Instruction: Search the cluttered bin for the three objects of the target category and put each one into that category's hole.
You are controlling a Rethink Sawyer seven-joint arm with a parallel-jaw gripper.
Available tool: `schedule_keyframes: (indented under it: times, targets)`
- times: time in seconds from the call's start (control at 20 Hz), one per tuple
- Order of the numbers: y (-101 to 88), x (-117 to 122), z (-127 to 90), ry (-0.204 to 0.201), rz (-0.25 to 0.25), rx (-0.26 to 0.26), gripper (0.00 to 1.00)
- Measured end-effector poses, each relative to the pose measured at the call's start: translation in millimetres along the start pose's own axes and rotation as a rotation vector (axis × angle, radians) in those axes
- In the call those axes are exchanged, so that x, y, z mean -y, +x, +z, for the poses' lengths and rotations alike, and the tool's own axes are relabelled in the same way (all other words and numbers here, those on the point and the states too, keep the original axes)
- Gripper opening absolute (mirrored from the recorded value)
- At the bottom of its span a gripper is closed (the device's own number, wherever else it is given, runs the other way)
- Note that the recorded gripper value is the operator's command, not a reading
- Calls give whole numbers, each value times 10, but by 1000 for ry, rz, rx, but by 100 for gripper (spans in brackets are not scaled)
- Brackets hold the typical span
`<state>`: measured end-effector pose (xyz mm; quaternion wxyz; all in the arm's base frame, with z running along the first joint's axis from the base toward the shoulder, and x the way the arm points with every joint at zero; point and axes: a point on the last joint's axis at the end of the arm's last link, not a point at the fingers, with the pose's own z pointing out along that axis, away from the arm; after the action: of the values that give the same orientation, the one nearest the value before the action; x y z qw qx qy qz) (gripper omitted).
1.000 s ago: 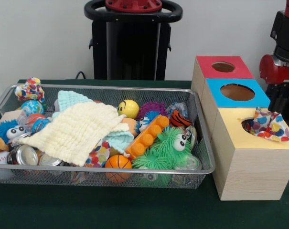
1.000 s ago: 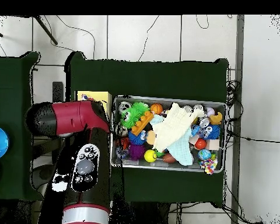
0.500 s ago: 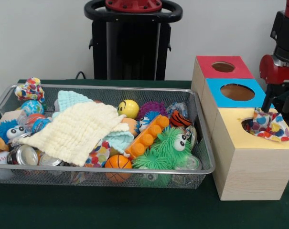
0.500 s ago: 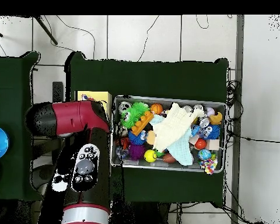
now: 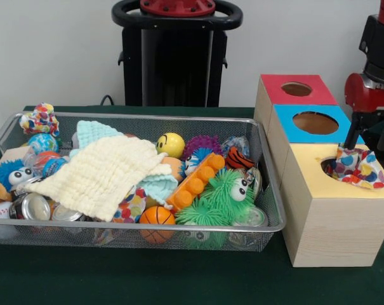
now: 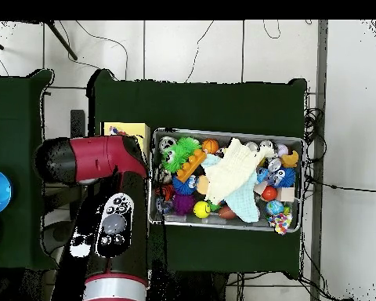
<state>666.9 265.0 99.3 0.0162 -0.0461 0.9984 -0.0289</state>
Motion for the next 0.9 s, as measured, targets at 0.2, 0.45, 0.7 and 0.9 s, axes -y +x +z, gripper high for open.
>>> schedule_keyframes:
  times: [0.2,0.45,0.7,0.9]
  targets:
    - [0,-1,0,0,0,-1,100]
    - [-42,-8,7,0,-1,5,100]
    - [-148,-30,38,0,-5,22,100]
    - [-188,-40,48,0,-7,28,100]
